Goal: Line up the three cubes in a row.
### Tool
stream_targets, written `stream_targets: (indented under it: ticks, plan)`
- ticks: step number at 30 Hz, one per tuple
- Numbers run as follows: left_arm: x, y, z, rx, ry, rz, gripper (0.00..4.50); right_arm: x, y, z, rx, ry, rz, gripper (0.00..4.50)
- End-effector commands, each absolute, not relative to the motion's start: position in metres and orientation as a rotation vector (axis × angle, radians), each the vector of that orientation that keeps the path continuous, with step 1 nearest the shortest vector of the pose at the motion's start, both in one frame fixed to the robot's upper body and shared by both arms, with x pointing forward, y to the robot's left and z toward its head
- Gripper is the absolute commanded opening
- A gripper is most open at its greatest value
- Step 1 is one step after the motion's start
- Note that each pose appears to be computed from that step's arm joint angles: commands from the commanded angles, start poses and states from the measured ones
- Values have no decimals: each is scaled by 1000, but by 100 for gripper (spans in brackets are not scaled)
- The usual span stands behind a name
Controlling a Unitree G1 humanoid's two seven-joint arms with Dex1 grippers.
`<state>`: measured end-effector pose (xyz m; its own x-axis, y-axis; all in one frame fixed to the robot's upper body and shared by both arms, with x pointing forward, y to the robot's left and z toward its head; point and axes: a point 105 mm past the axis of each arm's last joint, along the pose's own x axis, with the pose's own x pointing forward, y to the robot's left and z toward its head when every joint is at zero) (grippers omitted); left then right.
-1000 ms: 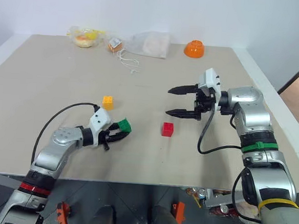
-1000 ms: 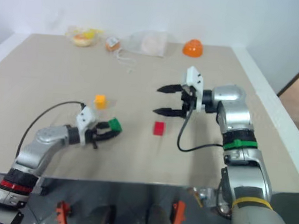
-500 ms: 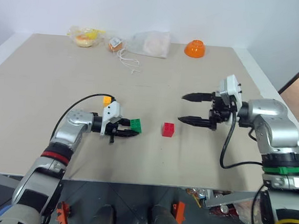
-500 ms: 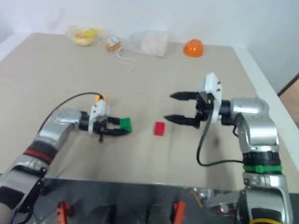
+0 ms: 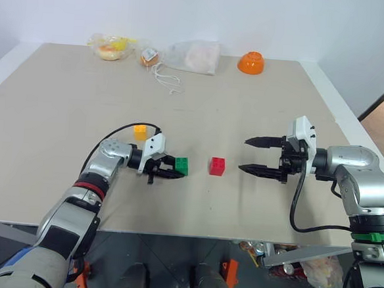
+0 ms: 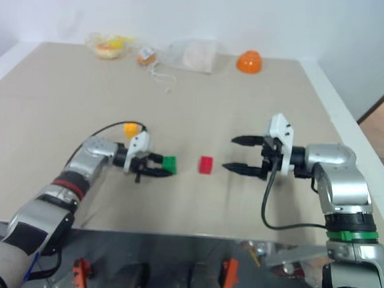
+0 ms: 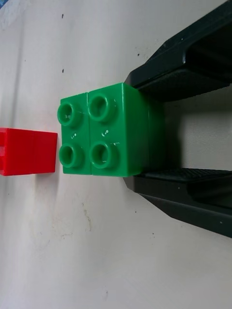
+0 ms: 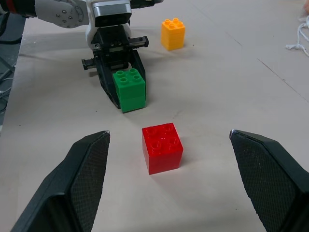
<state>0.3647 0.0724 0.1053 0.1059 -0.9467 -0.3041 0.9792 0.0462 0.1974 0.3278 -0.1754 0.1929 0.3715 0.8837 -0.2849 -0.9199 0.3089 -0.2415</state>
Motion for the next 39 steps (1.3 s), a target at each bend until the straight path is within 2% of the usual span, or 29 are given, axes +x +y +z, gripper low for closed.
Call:
stream_targets:
  ticks: [1, 11, 32, 34, 39]
  plan:
    - [367, 69, 111, 418, 77, -1481, 132, 325, -173, 209, -423, 38, 1196, 410]
    - [371, 56, 113, 437, 63, -1483, 132, 327, -168, 209, -419, 27, 1207, 410]
    - [380, 58, 115, 469, 45, -1418, 132, 332, -164, 209, -417, 15, 1212, 410]
    - [379, 59, 115, 450, 42, -1417, 237, 332, -164, 209, -417, 14, 1211, 410]
    - [378, 61, 118, 421, 21, -1417, 398, 333, -164, 210, -419, 14, 1213, 410]
